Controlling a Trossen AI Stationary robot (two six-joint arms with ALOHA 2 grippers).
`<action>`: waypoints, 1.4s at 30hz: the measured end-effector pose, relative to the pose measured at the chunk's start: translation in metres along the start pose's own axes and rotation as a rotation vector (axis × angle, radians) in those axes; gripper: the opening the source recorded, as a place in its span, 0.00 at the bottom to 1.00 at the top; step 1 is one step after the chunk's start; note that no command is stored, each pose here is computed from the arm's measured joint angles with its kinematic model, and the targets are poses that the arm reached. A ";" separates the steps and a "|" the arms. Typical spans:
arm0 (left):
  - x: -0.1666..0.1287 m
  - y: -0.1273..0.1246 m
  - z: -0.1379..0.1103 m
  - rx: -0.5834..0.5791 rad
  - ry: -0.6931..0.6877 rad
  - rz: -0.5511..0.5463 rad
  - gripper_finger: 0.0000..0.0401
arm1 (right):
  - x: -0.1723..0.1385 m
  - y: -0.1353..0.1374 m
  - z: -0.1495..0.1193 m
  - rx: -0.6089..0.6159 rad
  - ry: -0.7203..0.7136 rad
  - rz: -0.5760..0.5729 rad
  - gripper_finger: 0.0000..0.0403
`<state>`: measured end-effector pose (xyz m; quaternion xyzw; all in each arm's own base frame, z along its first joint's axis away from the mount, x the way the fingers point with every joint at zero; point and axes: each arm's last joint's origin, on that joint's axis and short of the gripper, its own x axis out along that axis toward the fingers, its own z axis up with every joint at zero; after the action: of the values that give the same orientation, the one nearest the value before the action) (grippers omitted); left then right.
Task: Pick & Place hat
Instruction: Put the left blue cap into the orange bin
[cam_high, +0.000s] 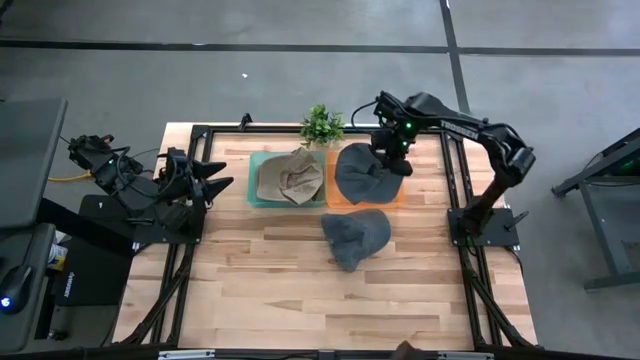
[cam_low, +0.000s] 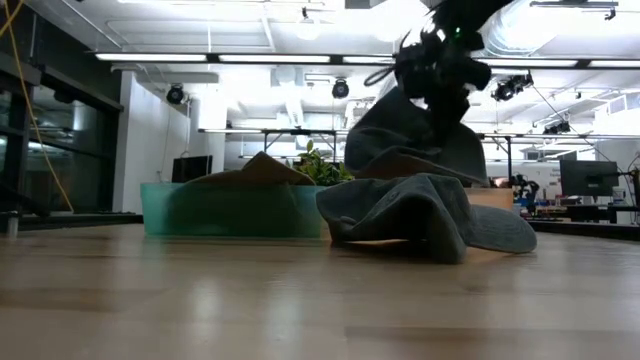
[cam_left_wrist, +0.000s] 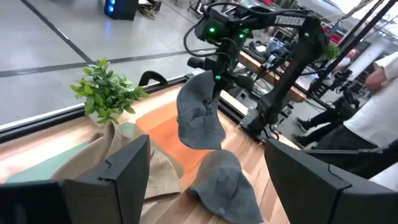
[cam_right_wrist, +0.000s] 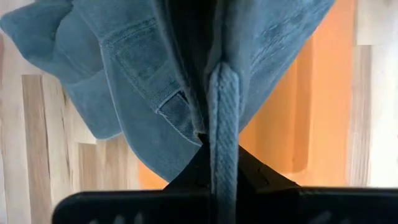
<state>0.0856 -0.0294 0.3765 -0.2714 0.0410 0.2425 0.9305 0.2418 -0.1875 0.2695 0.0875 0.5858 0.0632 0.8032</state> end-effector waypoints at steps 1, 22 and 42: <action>0.000 0.000 0.000 -0.006 0.000 0.000 0.69 | 0.002 -0.003 -0.001 -0.005 0.001 0.011 0.01; 0.000 0.001 0.001 -0.075 -0.033 0.030 0.69 | 0.026 -0.051 0.033 -0.153 0.062 0.118 0.01; 0.001 0.000 -0.001 -0.082 -0.029 0.036 0.69 | 0.047 -0.049 0.031 -0.208 0.156 0.105 0.02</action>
<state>0.0867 -0.0294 0.3753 -0.3050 0.0223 0.2649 0.9145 0.2853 -0.2277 0.2246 0.0290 0.6315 0.1723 0.7554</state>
